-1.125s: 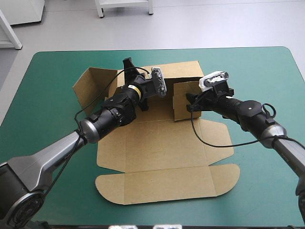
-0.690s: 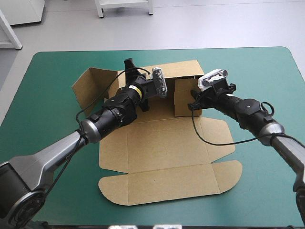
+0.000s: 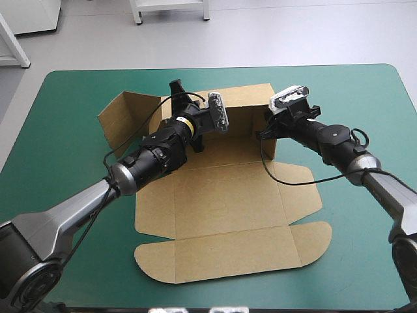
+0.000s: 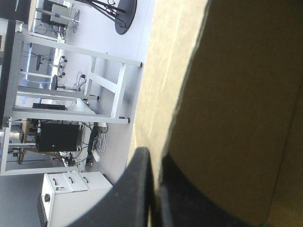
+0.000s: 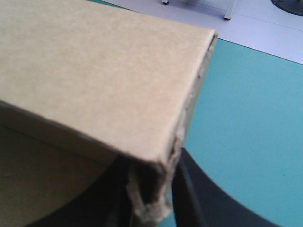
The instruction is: Fold the box
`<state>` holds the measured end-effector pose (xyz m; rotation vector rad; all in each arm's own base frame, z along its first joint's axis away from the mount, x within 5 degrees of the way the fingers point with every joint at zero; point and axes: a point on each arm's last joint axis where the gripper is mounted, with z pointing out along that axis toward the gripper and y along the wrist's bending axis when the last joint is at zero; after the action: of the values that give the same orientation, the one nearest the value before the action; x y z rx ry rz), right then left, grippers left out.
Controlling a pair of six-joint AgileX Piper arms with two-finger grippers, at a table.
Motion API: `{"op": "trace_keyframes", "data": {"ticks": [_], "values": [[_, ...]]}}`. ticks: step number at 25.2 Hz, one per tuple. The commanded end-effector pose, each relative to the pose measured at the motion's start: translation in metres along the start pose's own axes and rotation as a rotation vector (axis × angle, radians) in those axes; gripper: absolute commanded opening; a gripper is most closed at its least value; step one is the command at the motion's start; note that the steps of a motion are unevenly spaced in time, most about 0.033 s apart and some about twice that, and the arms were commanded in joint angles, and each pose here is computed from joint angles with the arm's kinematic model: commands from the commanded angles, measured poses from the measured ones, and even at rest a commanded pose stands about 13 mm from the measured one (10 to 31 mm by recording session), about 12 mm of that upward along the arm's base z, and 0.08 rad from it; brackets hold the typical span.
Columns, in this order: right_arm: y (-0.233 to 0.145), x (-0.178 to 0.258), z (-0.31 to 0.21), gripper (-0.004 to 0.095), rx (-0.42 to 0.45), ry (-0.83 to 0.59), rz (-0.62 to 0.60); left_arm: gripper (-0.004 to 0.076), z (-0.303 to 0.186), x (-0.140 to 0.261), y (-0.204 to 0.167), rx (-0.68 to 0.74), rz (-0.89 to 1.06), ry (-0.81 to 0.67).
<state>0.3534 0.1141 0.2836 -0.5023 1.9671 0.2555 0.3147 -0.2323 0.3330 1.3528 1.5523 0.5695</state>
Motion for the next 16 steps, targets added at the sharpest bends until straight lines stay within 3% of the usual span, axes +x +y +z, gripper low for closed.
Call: {"op": "trace_keyframes", "data": {"ticks": [1,5,12,14,16], "values": [[0.010,-0.021,-0.014,0.0011,-0.091,-0.060,-0.005,-0.0008,-0.021,-0.014,0.021,-0.057,-0.055,-0.110],[0.011,-0.021,-0.014,-0.0019,-0.101,-0.059,-0.006,0.0006,-0.021,-0.014,0.021,-0.057,-0.050,-0.116],[0.008,-0.022,-0.014,-0.0017,-0.067,-0.066,0.042,0.0437,-0.035,-0.035,0.008,-0.032,-0.031,-0.157],[0.008,-0.022,-0.014,-0.0017,-0.062,-0.067,0.050,0.0488,-0.042,-0.043,0.001,-0.012,-0.044,-0.167],[0.006,-0.023,-0.014,-0.0018,-0.051,-0.069,0.060,0.0482,-0.050,-0.051,-0.006,0.022,-0.068,-0.182]]}}
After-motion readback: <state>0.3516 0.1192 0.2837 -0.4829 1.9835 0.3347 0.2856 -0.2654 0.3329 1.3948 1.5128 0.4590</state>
